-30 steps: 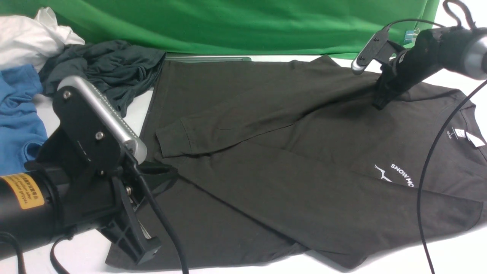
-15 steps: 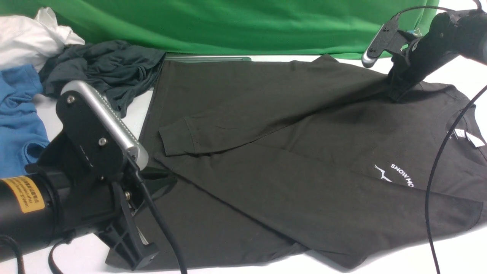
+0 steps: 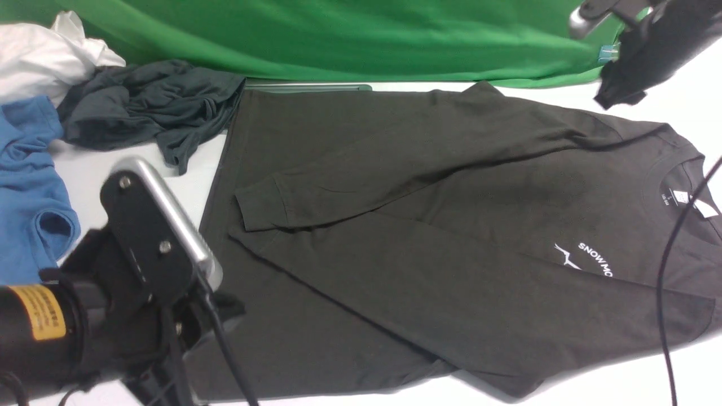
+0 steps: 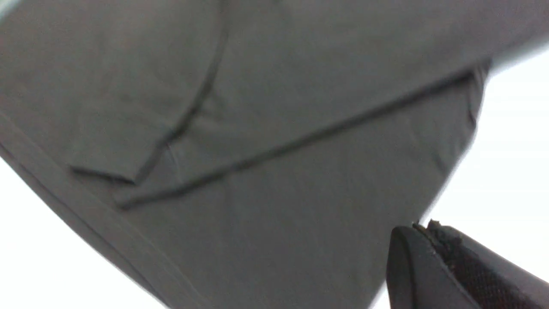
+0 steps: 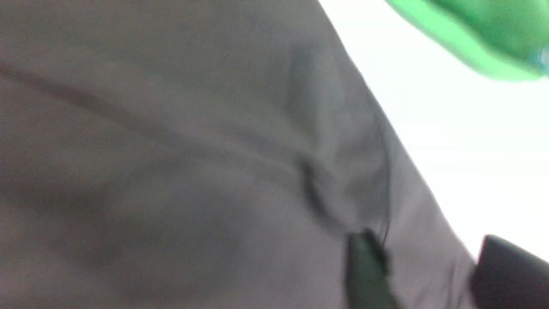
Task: Fold a long-sleeved shirt on a white desktop.
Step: 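Grasp the near edge of the shirt at its hem and shoulder corners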
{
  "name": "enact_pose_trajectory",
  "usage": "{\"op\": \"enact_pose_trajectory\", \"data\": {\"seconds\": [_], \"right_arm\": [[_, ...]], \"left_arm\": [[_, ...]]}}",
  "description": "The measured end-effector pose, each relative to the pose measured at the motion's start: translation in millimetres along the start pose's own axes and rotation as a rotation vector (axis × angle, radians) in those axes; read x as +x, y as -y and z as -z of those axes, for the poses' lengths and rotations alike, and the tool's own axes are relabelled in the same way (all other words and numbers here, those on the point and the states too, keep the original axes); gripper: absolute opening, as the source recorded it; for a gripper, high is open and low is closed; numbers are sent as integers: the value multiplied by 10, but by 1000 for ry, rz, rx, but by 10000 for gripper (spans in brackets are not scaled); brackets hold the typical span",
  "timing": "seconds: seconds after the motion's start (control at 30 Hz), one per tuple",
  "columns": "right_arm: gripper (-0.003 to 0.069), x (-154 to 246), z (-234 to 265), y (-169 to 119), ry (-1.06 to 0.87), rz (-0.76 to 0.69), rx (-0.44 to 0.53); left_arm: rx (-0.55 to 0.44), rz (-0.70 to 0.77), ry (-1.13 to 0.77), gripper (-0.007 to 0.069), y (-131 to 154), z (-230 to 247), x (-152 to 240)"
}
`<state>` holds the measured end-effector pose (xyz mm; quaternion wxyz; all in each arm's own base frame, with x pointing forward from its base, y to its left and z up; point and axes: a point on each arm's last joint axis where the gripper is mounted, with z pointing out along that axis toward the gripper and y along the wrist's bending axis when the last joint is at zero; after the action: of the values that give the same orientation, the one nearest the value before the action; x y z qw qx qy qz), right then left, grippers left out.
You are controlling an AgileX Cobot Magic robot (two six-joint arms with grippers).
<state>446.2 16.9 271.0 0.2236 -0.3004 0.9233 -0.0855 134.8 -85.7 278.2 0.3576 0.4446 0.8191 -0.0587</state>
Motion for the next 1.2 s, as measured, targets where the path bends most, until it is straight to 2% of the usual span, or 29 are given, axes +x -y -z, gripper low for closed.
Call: {"op": "enact_pose_trajectory", "data": {"seconds": [0.03, 0.07, 0.1, 0.17, 0.33, 0.43, 0.5, 0.57, 0.63, 0.77, 0.87, 1.03, 1.13, 1.2], "right_arm": [[157, 52, 89, -30, -26, -23, -16], [157, 63, 107, -36, -30, -28, -19], [96, 173, 229, -105, -67, -66, -42], [76, 276, 364, -184, -78, -106, -54], [81, 594, 859, -576, -27, -198, -86], [86, 882, 1209, -1050, 39, -210, -116], [95, 1044, 1329, -1313, 56, -187, -149], [104, 1133, 1424, -1427, 79, -174, -159], [129, 1349, 1553, -1686, 111, -109, -194], [157, 1570, 1707, -1852, 169, -64, -213], [166, 1728, 1829, -1906, 226, -53, -215], [171, 1852, 1929, -1913, 281, -52, -204], [176, 1883, 1954, -1913, 297, -37, -198], [179, 1885, 1956, -1913, 299, -33, -197]], "left_arm": [[15, -3, -28, 15, 13, 0, 25], [14, -4, -28, 15, 13, 0, 26], [41, -8, -76, 15, 37, 3, 69], [63, -7, -109, 15, 57, 7, 99], [83, -7, -141, 15, 74, 10, 127], [111, -3, -191, 15, 76, -64, 144], [140, 1, -246, 15, 77, -139, 160], [162, 4, -278, 15, 73, -196, 163], [182, -5, -352, 18, 39, -325, 154], [190, -67, -418, 40, -12, -473, 165], [208, -137, -471, 118, -39, -614, 200], [203, -261, -567, 310, -107, -768, 279], [197, -320, -606, 391, -143, -848, 313], [196, -346, -626, 413, -159, -886, 329]]}}
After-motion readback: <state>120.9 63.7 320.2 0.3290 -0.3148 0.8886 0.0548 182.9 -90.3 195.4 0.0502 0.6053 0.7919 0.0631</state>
